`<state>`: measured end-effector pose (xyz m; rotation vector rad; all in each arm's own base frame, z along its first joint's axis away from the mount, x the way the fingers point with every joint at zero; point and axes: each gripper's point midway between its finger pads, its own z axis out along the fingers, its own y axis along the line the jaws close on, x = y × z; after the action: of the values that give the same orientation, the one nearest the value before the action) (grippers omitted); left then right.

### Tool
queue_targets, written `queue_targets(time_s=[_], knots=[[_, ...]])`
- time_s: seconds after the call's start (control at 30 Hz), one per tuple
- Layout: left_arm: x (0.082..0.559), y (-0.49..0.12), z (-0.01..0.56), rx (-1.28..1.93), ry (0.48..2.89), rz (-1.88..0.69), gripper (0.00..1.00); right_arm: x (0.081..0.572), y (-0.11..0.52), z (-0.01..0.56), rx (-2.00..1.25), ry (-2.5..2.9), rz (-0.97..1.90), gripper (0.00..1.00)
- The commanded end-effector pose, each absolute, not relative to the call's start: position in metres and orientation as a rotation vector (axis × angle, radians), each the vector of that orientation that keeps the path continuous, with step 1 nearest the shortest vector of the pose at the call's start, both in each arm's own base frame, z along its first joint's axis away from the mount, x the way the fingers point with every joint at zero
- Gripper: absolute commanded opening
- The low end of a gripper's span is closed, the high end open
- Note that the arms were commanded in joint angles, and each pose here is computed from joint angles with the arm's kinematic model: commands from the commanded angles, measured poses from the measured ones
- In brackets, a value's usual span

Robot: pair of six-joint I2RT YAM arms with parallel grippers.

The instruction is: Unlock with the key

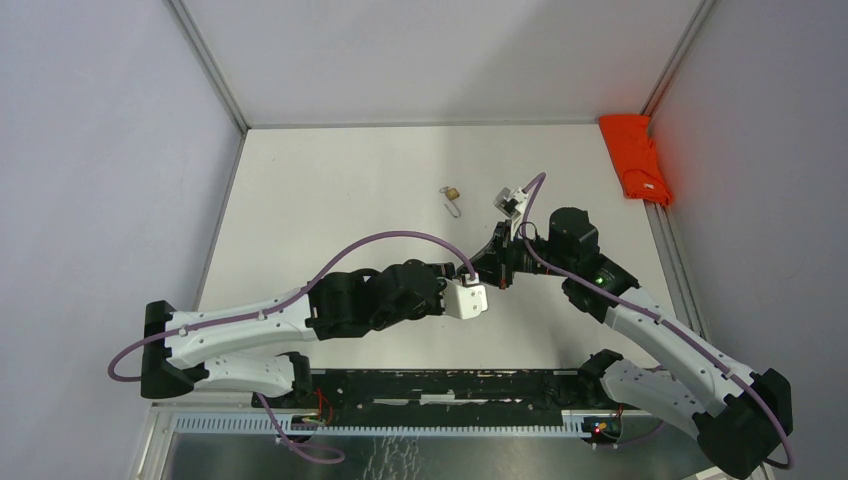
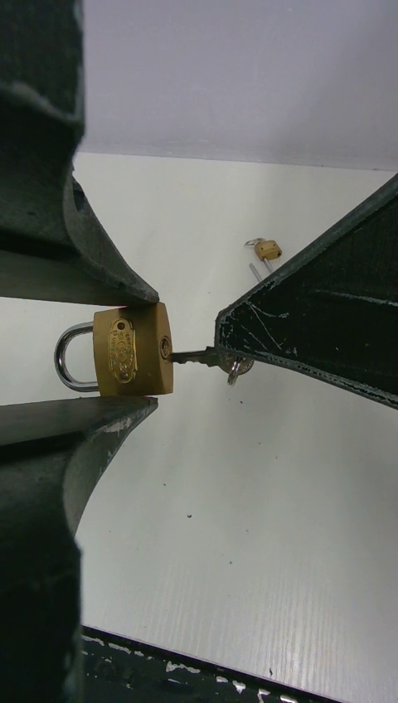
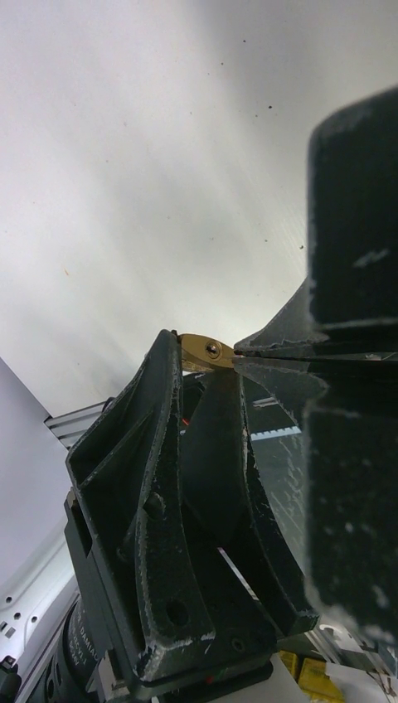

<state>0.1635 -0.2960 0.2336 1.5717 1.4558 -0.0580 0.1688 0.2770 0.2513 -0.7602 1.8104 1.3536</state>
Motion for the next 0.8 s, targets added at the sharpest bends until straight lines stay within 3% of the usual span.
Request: queue_targets(time_s=[0.0, 0.77], knots=[[0.1634, -0.3026, 0.2604, 1.468, 1.433, -0.121, 0.02, 0.1713, 0.2777, 0.2657, -0.759, 1.753, 1.341, 0.0], [0.1586, -0.3072, 0.2606, 1.46, 1.441, -0.174, 0.02, 0.1747, 0.282, 0.2612, -0.754, 1.759, 1.361, 0.0]])
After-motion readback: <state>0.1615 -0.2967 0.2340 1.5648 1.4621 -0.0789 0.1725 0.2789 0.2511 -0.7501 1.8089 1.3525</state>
